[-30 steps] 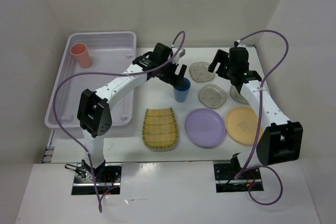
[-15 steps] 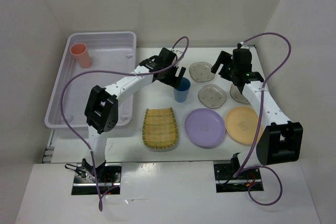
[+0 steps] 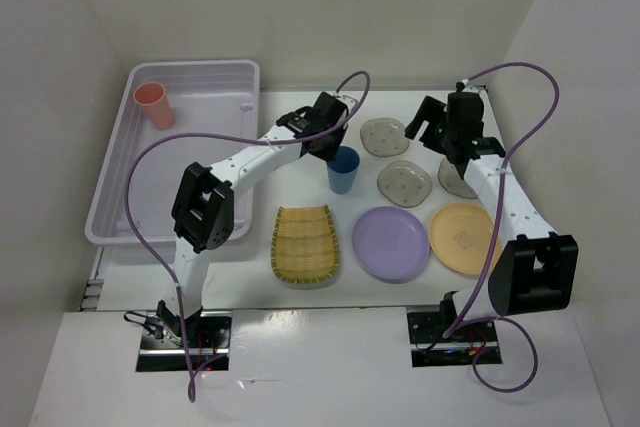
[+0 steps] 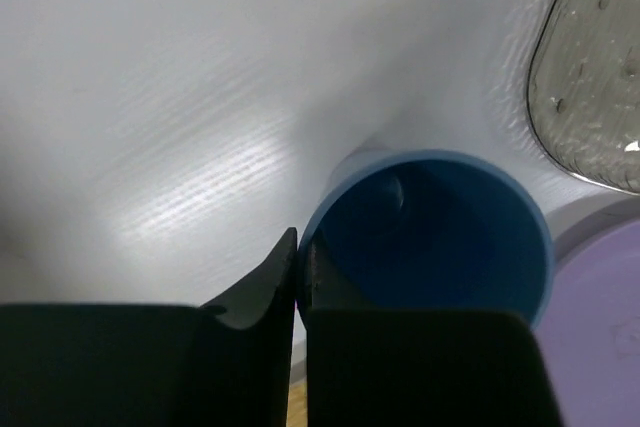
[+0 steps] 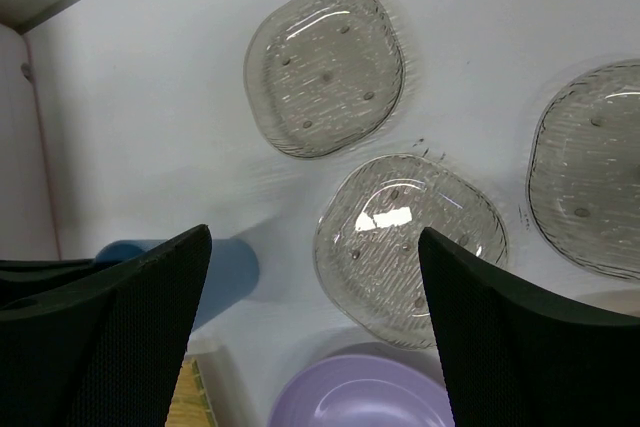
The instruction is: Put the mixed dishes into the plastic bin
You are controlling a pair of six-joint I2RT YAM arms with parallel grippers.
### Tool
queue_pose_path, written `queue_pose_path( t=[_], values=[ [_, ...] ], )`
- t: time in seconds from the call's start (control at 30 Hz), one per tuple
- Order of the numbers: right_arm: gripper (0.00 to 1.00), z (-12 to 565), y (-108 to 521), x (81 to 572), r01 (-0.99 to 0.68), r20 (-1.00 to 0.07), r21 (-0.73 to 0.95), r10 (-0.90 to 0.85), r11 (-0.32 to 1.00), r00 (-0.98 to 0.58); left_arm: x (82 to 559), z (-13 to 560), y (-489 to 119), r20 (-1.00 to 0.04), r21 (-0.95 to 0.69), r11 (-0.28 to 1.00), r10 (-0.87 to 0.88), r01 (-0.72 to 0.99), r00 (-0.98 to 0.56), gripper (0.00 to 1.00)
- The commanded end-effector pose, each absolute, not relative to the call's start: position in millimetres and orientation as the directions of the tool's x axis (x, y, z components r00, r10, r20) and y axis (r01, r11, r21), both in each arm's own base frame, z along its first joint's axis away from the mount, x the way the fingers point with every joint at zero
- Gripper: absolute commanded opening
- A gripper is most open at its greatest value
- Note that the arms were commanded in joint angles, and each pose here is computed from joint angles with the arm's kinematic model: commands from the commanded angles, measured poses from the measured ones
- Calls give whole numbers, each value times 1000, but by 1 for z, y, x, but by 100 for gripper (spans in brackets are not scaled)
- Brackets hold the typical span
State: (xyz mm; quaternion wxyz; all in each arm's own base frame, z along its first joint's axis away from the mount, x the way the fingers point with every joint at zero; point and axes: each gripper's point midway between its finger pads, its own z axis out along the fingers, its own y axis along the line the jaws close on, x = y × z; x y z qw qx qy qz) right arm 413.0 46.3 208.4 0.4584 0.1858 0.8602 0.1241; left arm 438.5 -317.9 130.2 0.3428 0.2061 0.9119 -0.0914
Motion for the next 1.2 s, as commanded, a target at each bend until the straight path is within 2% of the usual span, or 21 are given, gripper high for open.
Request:
queue_pose_path(
  t=[0.0, 0.17, 0.27, 0.4, 0.47, 0.5, 0.57, 0.6, 0.67, 0.7, 0.73, 0.77, 0.8, 0.93, 1.17],
  values=[
    [89, 227, 40, 415, 191, -774, 402, 444, 896, -451, 451, 144, -320, -691, -8, 910, 295, 414, -660, 1],
    [89, 223, 41, 416, 188, -768, 403, 443, 895, -462, 465, 191, -302, -741, 13, 934, 249, 358, -624, 0],
    [89, 221, 45, 418, 173, -764, 412, 443, 895, -470, 485, 256, -266, -815, 16, 965, 163, 261, -555, 0],
    [89, 226, 52, 423, 136, -765, 432, 442, 891, -468, 518, 346, -158, -908, 21, 1000, 28, 20, -417, 0],
    [89, 224, 53, 425, 128, -763, 436, 442, 891, -472, 529, 371, -117, -933, 11, 998, -12, -63, -361, 0],
    [89, 226, 54, 427, 128, -763, 445, 450, 886, -463, 536, 382, -74, -941, -7, 989, -56, -147, -333, 0],
    [89, 223, 59, 427, 117, -757, 447, 445, 887, -478, 543, 392, -39, -946, -40, 982, -97, -186, -309, 0],
    [89, 218, 60, 428, 122, -753, 446, 445, 887, -486, 547, 400, -1, -949, -61, 968, -132, -244, -286, 0],
    [89, 215, 65, 430, 112, -751, 445, 438, 889, -494, 556, 386, 30, -937, -62, 958, -152, -279, -316, 0],
    [89, 215, 69, 430, 110, -754, 439, 433, 892, -494, 555, 389, 66, -938, -64, 939, -172, -339, -300, 0],
    [89, 215, 69, 433, 119, -760, 429, 429, 895, -489, 551, 413, 79, -955, -85, 933, -176, -348, -238, 0],
    [89, 215, 75, 432, 111, -762, 425, 421, 899, -492, 552, 413, 92, -955, -108, 926, -198, -360, -223, 0],
    [89, 209, 73, 434, 125, -759, 417, 420, 900, -498, 548, 408, 121, -950, -125, 907, -226, -402, -216, 0],
    [89, 198, 79, 438, 141, -740, 422, 431, 895, -517, 544, 391, 172, -932, -165, 880, -287, -446, -220, 0],
    [89, 198, 80, 450, 156, -747, 408, 427, 900, -509, 563, 352, 193, -913, -164, 871, -312, -462, -264, 0]
  ],
)
